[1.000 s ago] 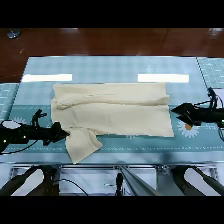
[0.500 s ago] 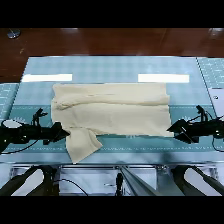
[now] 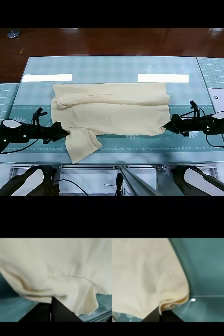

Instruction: Fold the shirts.

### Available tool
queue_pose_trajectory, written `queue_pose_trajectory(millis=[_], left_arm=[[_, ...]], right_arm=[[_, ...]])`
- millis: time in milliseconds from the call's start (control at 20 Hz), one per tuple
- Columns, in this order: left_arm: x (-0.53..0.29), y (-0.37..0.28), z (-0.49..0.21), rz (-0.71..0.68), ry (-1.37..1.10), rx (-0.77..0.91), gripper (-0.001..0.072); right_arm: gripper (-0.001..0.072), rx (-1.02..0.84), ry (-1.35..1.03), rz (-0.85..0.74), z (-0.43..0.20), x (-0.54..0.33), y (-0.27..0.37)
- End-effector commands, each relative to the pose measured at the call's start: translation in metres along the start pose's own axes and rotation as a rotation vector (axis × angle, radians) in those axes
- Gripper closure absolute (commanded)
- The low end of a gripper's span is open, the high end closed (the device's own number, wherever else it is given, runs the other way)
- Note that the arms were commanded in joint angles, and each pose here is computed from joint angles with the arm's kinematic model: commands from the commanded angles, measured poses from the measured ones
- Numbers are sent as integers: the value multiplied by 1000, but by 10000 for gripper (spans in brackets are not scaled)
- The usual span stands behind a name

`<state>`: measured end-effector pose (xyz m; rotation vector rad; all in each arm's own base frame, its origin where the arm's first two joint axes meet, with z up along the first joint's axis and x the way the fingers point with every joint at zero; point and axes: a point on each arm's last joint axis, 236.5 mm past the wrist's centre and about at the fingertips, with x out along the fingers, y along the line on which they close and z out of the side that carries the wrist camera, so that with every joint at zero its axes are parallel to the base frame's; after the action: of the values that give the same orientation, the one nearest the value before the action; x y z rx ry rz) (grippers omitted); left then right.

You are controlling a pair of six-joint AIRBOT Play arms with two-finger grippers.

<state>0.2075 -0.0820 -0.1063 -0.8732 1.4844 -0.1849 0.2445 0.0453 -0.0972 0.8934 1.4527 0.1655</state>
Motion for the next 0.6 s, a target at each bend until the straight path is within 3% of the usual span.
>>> queue_pose_trajectory(millis=[0,250,550], left_arm=[[-12,-11,19,-4,-42,47,685],[-60,-53,97,-15,-228,119,685],[-54,-106,180,-120,-207,135,685]], right_arm=[[690,-80,-20,17,16,-12,15],[690,-166,-194,30,85,-61,57],[690,-181,-233,45,153,-49,100]])
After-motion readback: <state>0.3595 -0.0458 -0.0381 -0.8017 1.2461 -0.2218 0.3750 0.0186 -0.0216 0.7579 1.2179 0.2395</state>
